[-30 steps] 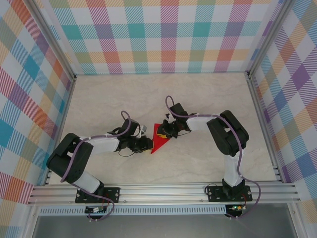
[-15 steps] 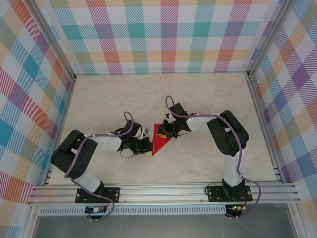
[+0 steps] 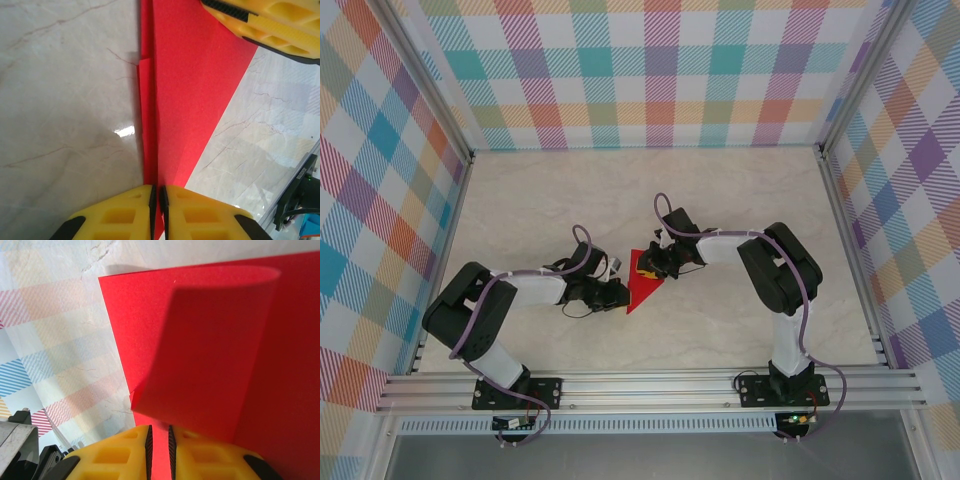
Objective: Fold a paper plane with a square sheet of paper (pick it up from the middle)
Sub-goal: Fourth fold the wing at the center of the table.
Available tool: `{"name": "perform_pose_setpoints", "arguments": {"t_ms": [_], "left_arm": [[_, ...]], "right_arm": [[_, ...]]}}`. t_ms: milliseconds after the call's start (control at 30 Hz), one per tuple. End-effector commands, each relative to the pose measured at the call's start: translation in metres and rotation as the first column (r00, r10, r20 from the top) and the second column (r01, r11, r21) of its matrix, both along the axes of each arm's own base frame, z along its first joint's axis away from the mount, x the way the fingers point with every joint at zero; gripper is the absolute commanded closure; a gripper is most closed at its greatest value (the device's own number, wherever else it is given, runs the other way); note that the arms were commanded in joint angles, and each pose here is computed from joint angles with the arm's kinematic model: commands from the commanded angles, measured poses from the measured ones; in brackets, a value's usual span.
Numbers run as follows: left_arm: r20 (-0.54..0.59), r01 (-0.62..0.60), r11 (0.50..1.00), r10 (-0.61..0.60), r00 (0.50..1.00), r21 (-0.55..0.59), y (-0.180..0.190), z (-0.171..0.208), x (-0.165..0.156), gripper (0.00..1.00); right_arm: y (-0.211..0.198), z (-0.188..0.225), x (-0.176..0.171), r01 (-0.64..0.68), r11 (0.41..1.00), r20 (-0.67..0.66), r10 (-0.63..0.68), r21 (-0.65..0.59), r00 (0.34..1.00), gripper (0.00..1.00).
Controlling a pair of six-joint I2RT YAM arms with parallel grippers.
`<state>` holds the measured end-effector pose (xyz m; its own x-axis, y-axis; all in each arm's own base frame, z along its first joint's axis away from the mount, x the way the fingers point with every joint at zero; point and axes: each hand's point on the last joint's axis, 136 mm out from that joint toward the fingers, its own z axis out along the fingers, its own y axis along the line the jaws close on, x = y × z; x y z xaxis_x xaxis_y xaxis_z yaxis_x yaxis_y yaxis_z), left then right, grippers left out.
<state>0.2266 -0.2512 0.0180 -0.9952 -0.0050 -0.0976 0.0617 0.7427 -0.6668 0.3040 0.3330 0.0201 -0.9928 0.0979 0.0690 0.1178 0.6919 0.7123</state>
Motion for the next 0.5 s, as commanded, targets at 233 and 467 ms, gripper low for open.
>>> {"name": "perform_pose_setpoints", "arguments": {"t_ms": [233,467], "left_arm": [[-0.090,0.065,0.995,-0.058,0.994,0.078,0.011,-0.015,-0.030,0.89],[-0.150,0.113,0.983,-0.091,0.984,0.144,0.015,-0.030,-0.042,0.94]], "right_arm": [[-0.021,-0.041,-0.020,-0.002,0.992,-0.093,-0.010,-0.123,0.996,0.81],[-0.022,-0.042,-0.022,-0.005,0.991,-0.097,-0.008,-0.130,0.995,0.81]]}}
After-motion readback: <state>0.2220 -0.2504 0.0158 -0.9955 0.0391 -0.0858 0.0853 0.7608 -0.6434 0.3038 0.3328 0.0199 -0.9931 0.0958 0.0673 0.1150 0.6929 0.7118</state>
